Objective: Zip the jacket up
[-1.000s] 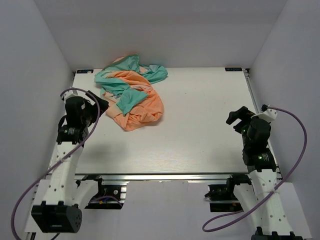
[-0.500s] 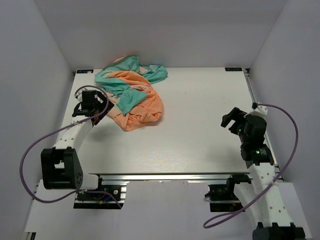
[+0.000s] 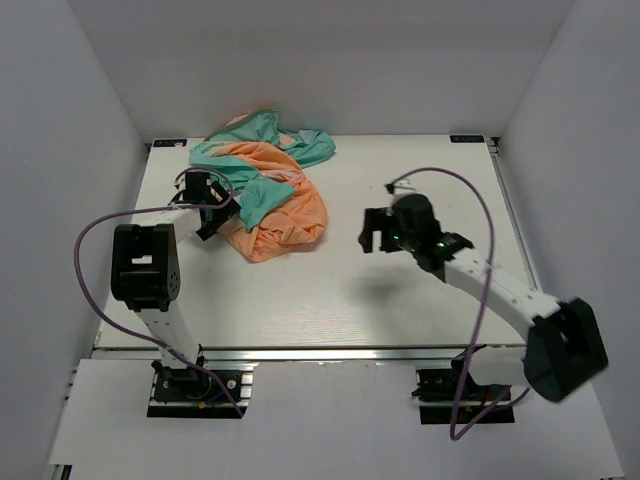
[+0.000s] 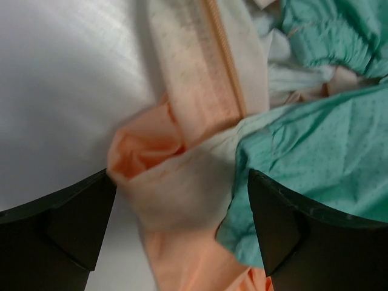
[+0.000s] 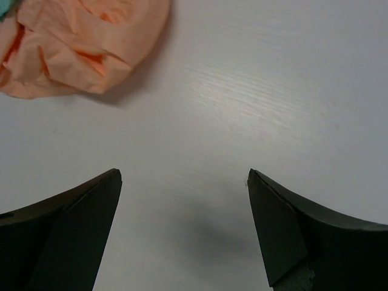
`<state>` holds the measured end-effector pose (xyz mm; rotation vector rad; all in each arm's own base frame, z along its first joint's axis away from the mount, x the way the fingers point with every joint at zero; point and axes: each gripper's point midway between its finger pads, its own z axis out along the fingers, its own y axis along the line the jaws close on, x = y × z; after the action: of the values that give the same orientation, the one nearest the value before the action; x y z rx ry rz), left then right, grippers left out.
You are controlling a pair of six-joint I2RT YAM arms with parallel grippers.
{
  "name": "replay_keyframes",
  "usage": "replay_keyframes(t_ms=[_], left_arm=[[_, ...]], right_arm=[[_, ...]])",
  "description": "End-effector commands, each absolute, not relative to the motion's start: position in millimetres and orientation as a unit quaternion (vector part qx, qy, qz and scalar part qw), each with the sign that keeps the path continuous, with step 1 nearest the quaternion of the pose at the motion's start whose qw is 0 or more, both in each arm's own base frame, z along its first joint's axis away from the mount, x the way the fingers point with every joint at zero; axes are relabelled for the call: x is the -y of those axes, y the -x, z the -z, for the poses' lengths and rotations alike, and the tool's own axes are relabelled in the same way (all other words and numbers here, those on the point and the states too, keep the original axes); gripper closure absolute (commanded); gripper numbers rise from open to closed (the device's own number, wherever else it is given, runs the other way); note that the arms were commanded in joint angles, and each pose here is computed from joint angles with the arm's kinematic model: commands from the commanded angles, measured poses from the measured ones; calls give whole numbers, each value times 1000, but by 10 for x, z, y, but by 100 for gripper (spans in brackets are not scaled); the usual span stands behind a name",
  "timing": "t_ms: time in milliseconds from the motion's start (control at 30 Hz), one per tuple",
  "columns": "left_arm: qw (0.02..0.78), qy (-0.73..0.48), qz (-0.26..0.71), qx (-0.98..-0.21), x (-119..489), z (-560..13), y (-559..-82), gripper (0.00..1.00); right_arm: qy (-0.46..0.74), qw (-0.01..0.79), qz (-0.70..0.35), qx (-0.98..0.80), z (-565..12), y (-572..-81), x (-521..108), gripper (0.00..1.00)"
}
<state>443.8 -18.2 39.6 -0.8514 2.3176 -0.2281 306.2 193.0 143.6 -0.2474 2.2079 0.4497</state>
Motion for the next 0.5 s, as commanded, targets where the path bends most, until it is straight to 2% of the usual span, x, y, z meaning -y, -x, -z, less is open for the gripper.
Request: replay_keyframes(t_ms=[0, 100, 133, 200, 233, 267, 300, 333, 367, 400, 433, 467], left_arm=[[358, 305, 119, -874, 244, -577, -4762, 5], [363, 302, 122, -873, 253, -537, -4899, 11], [364, 301, 122, -873, 253, -531, -4925, 22], [363, 299, 123, -874, 257, -518, -4980, 38], [363, 296, 123, -875, 258, -524, -4985, 58], [362, 286, 138, -876, 317, -548, -4993, 69], [362, 281, 145, -877, 345, -562, -4987, 88], [377, 271, 159, -871, 381, -686, -5013, 100], [370, 260, 183, -873, 475, -670, -4923, 100], [378, 249, 204, -868, 541, -738, -4893, 100], [422, 229, 234, -846, 603, -1091, -4934, 100], [428, 216, 252, -841, 667, -1201, -4864, 100]], right_arm=[[154, 474, -179, -848, -1729, -3435, -2612, 11], [194, 453, -150, -857, -1402, -3599, -3054, 11], [190, 463, -162, -851, -1558, -3727, -3232, 11], [190, 433, -164, -866, -1208, -3861, -3432, 11], [184, 432, -169, -866, -1163, -3936, -3507, 11], [184, 425, -167, -870, -1047, -4046, -3629, 11], [183, 415, -171, -875, -984, -4085, -3693, 11], [180, 394, -167, -886, -767, -4102, -3747, 12], [176, 398, -177, -883, -807, -4156, -3826, 33], [171, 394, -183, -884, -768, -4155, -3864, 45], [162, 393, -192, -885, -784, -4145, -3886, 66], [161, 395, -203, -881, -796, -4117, -3900, 77]])
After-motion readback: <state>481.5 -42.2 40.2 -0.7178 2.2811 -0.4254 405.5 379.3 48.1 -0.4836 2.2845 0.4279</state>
